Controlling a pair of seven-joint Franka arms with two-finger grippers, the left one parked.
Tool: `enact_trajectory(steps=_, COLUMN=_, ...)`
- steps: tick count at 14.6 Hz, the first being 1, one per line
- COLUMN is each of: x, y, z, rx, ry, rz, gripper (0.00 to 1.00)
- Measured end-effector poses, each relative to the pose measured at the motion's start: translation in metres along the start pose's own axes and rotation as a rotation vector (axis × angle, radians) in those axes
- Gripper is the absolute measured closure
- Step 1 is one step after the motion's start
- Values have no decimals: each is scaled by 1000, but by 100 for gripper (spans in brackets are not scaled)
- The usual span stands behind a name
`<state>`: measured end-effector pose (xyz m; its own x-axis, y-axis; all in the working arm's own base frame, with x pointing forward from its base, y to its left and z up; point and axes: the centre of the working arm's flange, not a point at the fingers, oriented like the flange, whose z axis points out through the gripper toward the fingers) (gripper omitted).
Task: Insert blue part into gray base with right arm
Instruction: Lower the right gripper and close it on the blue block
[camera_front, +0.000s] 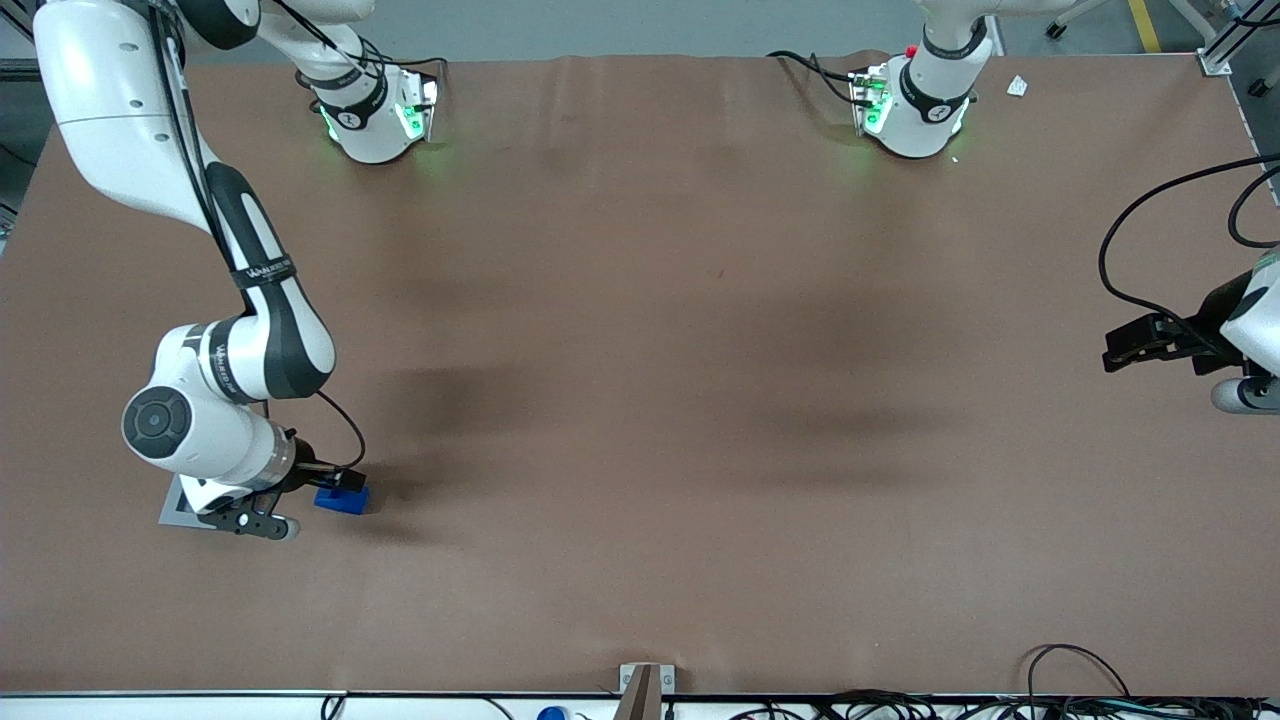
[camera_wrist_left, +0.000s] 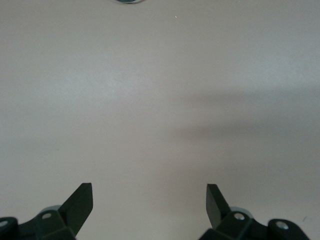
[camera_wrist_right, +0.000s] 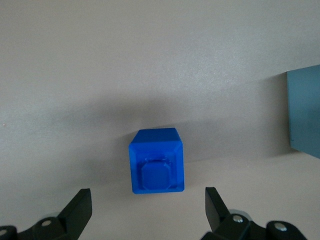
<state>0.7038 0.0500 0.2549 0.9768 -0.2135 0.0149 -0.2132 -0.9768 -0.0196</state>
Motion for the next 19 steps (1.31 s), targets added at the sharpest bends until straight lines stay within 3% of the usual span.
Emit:
enact_trajectory(steps=8, x=5, y=3, z=16, rx=12, ry=38, rz=5, gripper=1)
enact_trajectory(steps=9, x=5, y=3, z=17, rx=12, ry=38, rz=5, gripper=4)
enact_trajectory(steps=11, x=5, y=3, z=18, rx=12, ry=37, rz=5, gripper=22)
enact_trajectory(steps=13, x=5, y=3, z=19, rx=11, ry=36, rz=4, gripper=27)
enact_trajectory(steps=15, x=5, y=3, z=20, rx=11, ry=35, rz=4, gripper=49)
enact_trajectory(steps=19, x=5, y=3, z=20, rx=11, ry=36, rz=4, gripper=49)
